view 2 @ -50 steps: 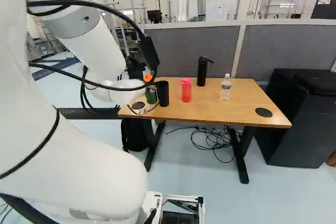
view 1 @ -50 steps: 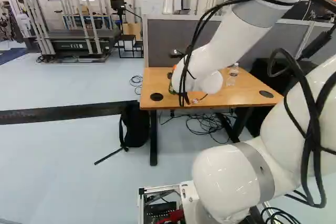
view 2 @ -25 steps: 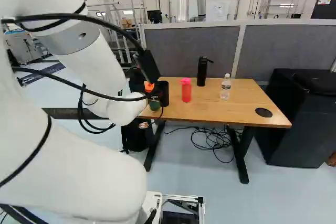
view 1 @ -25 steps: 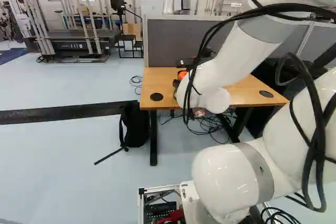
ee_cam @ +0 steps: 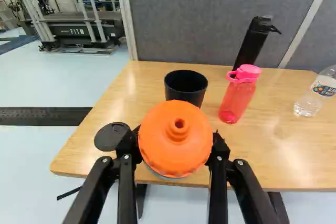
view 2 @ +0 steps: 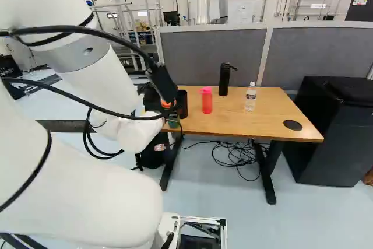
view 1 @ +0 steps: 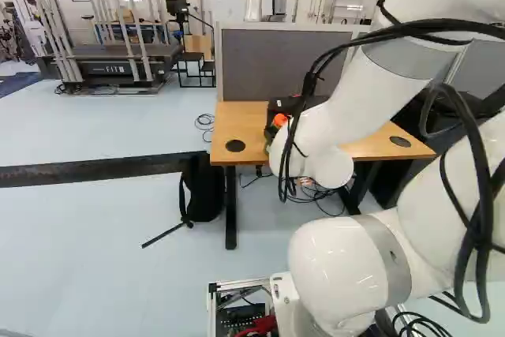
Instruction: Pick up the green bottle from the table
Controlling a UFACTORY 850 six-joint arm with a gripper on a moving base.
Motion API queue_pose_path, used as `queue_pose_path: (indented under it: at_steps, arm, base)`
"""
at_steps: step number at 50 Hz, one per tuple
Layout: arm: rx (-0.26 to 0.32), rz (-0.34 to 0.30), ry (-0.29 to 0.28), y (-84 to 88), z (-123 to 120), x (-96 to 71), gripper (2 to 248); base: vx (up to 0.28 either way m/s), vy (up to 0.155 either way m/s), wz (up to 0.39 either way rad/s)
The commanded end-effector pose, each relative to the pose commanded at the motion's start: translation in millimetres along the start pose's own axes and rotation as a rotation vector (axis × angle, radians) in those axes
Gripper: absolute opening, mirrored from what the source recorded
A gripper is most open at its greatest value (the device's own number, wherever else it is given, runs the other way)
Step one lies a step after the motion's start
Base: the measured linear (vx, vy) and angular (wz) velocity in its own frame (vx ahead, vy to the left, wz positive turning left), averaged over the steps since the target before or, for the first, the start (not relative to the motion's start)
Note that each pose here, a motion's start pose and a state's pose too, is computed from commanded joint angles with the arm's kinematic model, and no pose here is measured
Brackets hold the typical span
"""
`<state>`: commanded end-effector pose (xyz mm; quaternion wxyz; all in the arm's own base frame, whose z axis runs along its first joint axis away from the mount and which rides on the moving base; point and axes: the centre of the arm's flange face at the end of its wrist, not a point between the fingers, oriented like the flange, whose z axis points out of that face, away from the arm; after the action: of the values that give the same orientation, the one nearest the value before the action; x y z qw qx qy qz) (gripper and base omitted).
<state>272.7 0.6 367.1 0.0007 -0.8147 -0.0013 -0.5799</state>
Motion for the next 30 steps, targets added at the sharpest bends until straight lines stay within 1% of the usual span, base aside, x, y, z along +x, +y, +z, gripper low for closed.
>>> queue_pose_path:
  at_steps: [30]
  arm:
    - [-0.003,0.001,0.002,0.6,-1.8,-2.2,123]
  base:
    - [0.000,0.000,0.000]
